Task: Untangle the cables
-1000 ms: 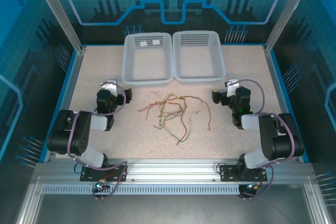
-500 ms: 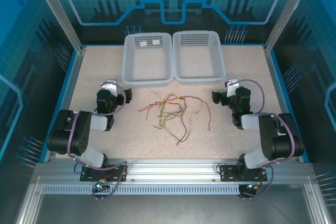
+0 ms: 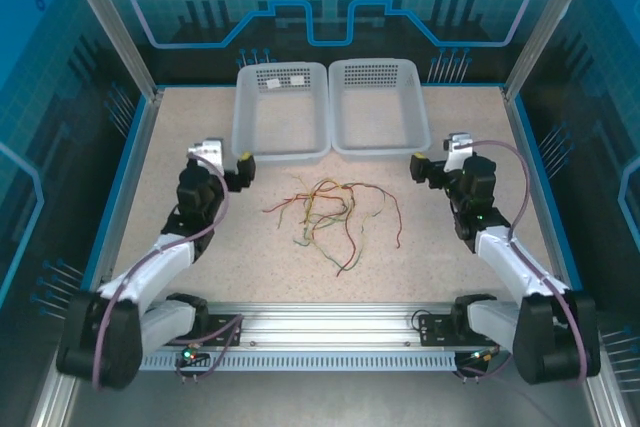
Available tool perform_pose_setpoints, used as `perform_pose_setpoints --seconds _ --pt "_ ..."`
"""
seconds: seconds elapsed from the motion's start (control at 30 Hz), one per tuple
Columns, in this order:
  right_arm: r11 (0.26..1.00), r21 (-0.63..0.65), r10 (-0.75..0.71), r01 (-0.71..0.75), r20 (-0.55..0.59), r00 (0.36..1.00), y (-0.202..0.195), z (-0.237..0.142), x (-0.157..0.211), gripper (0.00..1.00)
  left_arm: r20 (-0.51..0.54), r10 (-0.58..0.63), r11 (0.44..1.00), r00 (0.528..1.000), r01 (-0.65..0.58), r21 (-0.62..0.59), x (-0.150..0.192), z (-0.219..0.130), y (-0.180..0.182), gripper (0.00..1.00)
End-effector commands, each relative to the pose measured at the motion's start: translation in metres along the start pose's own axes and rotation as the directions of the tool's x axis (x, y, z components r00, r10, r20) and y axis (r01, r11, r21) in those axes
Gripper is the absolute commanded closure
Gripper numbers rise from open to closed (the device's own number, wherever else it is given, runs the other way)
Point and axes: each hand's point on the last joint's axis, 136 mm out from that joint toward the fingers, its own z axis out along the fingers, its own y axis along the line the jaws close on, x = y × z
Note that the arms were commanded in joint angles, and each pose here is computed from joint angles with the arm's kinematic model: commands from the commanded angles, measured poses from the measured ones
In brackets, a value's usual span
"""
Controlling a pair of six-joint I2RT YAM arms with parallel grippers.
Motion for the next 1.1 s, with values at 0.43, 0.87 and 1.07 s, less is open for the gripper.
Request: perform_pose_setpoints --seconds 0.43,0.87,1.07 --pt "0.978 -0.2 -0.171 0.063 -0.585 0.793 0.055 -0.002 0.1 0.32 -0.559 0.358 0.82 0.748 0.034 0.571 0.109 -0.035 -0.276 0.31" --pt "0.979 -0.176 -0.026 -0.106 -0.616 0.788 0.047 0.012 0.112 0.36 -0.597 0.48 0.753 0.643 0.046 0.656 0.195 -0.017 -0.346 0.28" --pt "0.982 -0.158 0.003 -0.104 -0.538 0.843 0.044 0.007 0.096 0.36 -0.597 0.51 0.776 0.62 -0.031 0.63 0.22 0.0 -0.337 0.29"
